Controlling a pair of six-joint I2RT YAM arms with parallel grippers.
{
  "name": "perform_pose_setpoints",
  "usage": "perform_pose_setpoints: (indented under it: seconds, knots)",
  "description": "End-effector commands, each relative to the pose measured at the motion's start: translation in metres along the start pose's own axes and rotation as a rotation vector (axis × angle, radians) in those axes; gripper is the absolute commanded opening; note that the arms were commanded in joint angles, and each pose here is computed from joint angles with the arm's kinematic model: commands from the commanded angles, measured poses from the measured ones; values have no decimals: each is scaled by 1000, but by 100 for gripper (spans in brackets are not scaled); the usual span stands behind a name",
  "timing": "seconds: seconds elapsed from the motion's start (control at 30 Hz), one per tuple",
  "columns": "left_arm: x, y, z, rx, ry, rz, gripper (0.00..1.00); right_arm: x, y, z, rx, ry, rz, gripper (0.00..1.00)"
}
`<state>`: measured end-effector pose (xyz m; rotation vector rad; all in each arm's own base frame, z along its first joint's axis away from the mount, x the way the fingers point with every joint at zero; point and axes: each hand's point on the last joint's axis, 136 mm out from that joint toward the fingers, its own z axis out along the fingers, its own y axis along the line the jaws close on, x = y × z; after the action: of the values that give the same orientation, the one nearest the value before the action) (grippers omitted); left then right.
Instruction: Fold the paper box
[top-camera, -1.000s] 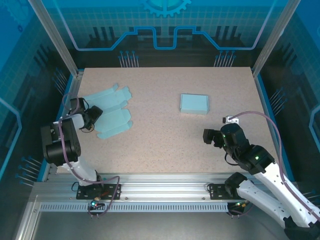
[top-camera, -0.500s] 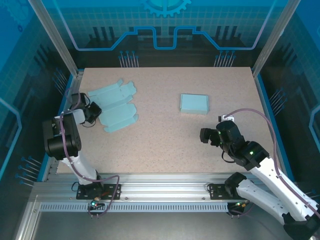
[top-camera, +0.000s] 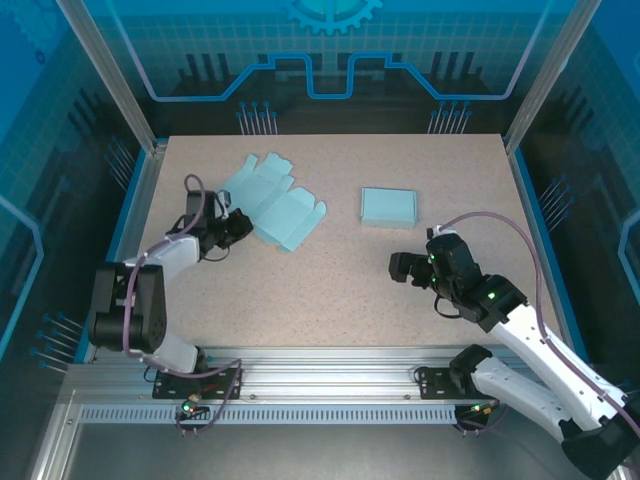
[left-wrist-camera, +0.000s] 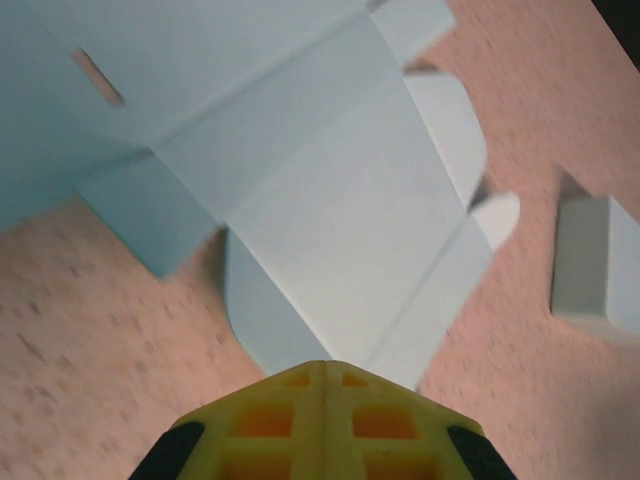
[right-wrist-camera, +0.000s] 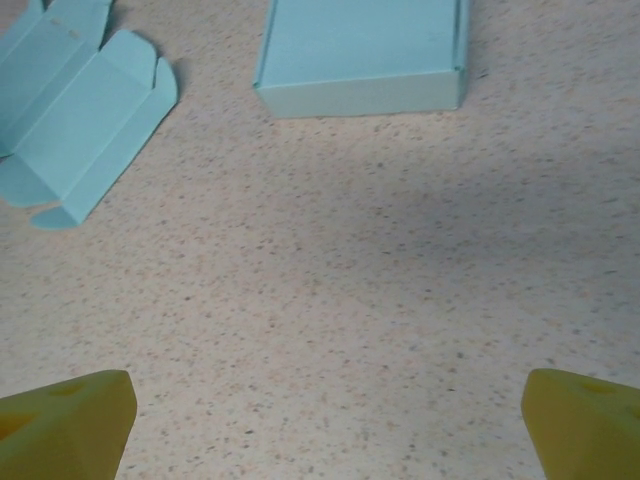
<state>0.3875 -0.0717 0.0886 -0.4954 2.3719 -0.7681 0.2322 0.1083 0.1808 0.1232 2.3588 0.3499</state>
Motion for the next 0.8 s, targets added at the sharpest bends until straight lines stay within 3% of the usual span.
perform_pose_setpoints:
  seconds: [0.0,0.1,0.13,0.17,0.27,0.53,0.77]
  knots:
    - [32,-11,-7,57,52,14,0,-5,22,10,-115,19,20,100]
    - [49,2,-14,30,25,-43,0,-10,31,20,-140,50,22,100]
    - [49,11,-18,2,-15,-68,15,-11,34,25,-143,70,21,100]
    - [46,18,-21,-26,-59,-85,38,-11,39,30,-150,92,20,100]
    - [28,22,-26,-69,-131,-87,59,-10,50,41,-178,138,18,100]
    - [-41,37,6,-64,-228,-246,65,-2,47,50,-146,179,15,100]
    - [-48,59,42,-89,-235,-396,60,-5,43,44,-132,160,25,100]
